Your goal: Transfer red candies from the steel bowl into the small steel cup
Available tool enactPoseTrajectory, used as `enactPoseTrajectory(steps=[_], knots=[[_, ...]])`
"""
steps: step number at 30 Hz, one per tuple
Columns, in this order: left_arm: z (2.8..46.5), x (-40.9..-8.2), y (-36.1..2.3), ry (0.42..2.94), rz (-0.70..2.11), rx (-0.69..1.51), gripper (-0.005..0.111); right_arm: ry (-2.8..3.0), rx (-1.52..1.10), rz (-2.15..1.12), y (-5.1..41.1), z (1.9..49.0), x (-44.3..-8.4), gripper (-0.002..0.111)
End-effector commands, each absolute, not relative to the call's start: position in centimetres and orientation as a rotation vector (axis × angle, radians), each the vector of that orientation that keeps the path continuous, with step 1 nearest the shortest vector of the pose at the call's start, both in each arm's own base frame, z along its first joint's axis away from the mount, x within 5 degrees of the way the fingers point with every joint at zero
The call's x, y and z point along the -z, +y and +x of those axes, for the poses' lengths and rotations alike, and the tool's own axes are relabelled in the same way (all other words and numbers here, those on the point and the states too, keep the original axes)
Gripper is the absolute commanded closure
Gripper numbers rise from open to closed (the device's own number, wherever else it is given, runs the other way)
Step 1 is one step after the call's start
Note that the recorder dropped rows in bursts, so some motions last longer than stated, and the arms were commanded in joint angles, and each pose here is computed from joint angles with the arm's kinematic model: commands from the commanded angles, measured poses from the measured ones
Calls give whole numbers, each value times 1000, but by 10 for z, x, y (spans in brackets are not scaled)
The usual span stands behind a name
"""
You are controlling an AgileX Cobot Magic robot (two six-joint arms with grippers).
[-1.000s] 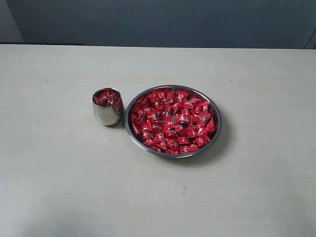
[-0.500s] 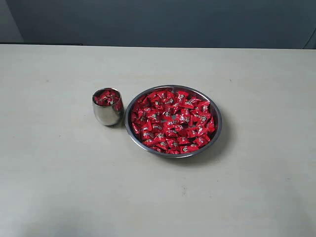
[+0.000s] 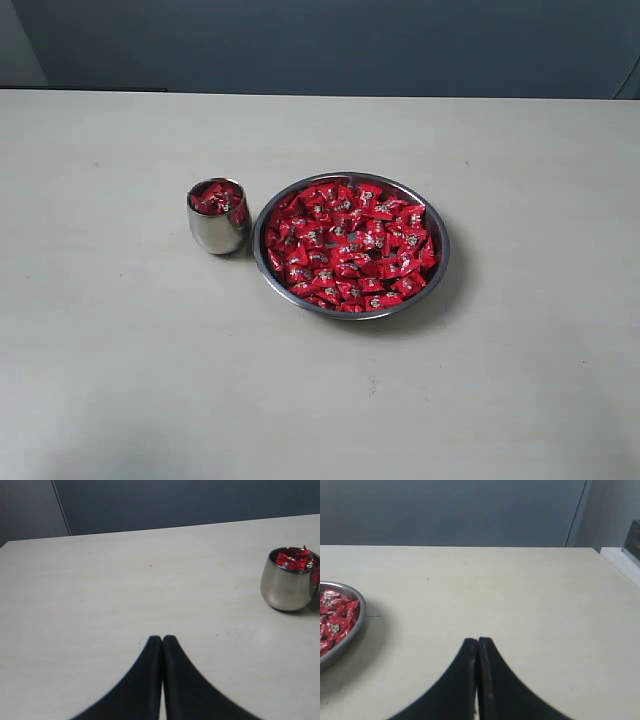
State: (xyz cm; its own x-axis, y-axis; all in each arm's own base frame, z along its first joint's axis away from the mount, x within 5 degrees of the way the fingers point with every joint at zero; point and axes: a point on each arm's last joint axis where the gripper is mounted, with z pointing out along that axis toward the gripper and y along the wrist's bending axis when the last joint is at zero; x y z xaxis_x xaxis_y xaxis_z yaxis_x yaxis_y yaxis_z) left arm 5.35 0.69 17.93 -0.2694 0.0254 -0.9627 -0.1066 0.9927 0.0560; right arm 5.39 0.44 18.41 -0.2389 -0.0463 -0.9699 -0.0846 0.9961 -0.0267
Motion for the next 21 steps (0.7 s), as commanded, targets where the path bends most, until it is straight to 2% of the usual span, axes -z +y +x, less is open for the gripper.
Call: enactPoseTrajectory(steps=[1, 21], knots=[[53, -183, 7, 1822, -55, -124, 106, 1806, -32, -92, 4, 54, -184, 109], [53, -183, 7, 1822, -55, -124, 106, 1801, -46, -82, 5, 54, -184, 109]])
